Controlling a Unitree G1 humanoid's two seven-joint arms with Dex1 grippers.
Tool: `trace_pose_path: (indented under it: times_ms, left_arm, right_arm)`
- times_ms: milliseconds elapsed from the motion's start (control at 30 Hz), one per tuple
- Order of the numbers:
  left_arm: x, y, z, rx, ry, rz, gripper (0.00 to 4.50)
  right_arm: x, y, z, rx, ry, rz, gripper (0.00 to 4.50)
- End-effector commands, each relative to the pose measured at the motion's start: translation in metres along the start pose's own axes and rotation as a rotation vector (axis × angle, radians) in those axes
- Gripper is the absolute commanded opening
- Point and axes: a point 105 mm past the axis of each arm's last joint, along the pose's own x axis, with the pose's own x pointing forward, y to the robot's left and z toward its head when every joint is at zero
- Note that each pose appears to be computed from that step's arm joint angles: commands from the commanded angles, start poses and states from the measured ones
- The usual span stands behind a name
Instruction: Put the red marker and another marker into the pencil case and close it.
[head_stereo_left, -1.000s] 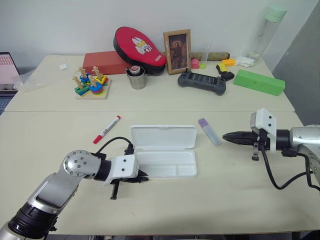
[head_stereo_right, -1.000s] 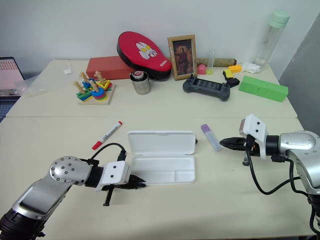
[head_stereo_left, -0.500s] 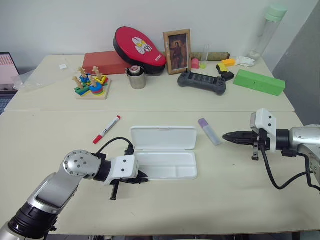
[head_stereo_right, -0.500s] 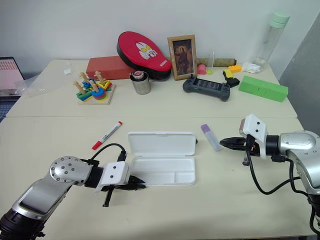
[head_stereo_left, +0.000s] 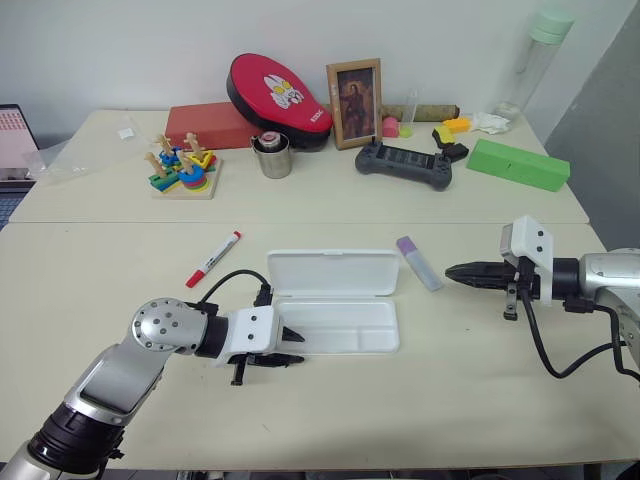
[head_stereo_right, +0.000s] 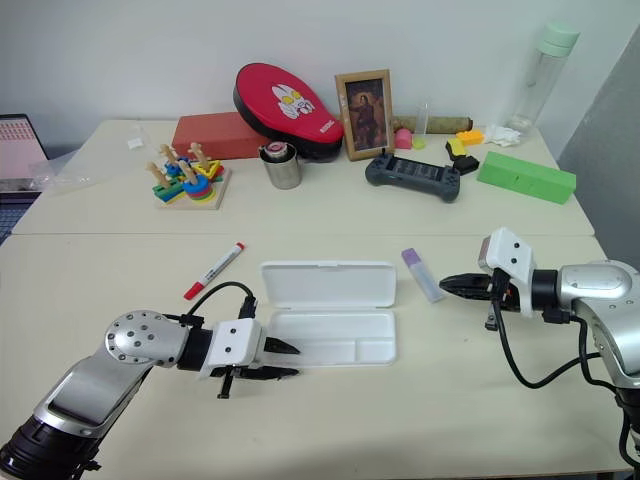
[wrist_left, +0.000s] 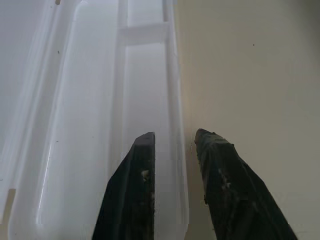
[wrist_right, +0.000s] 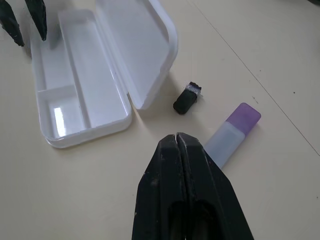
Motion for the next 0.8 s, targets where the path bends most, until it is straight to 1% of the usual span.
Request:
trace_pose_path:
  times_ms: [33,67,133,167,200,300,367,400,800]
  left_arm:
    - [-0.001,-0.002,0.004,0.008,-0.008,-0.014,2.27]
    - [-0.001,-0.001,0.004,0.009,-0.009,-0.014,2.51]
    - [-0.002,-0.002,0.005,0.002,-0.009,-0.018,2.84]
    - [-0.002,-0.002,0.005,0.001,-0.010,-0.018,3.16]
    - [-0.003,-0.003,0.006,-0.008,-0.014,-0.024,3.31]
    - [-0.006,-0.004,0.009,-0.030,-0.028,-0.035,4.00]
    - [-0.008,-0.004,0.011,-0.043,-0.032,-0.035,4.36]
    - [-0.010,-0.004,0.013,-0.050,-0.035,-0.036,4.44]
    - [-0.041,-0.001,0.037,-0.120,-0.079,0.037,4.44]
  right_arm:
    - [-0.004,-0.002,0.010,-0.043,-0.016,-0.008,0.00]
    - [-0.004,-0.002,0.010,-0.043,-0.016,-0.008,0.00]
    - [-0.004,-0.002,0.010,-0.043,-0.015,-0.008,0.00]
    - [-0.004,-0.002,0.010,-0.043,-0.015,-0.007,0.00]
    - [-0.004,-0.002,0.010,-0.043,-0.016,-0.007,0.00]
    - [-0.003,-0.002,0.010,-0.042,-0.016,-0.004,0.00]
    - [-0.003,-0.002,0.010,-0.042,-0.016,-0.001,0.00]
    - [-0.003,-0.002,0.010,-0.042,-0.017,0.000,0.00]
    - [-0.003,-0.001,0.010,-0.041,-0.017,0.006,0.00]
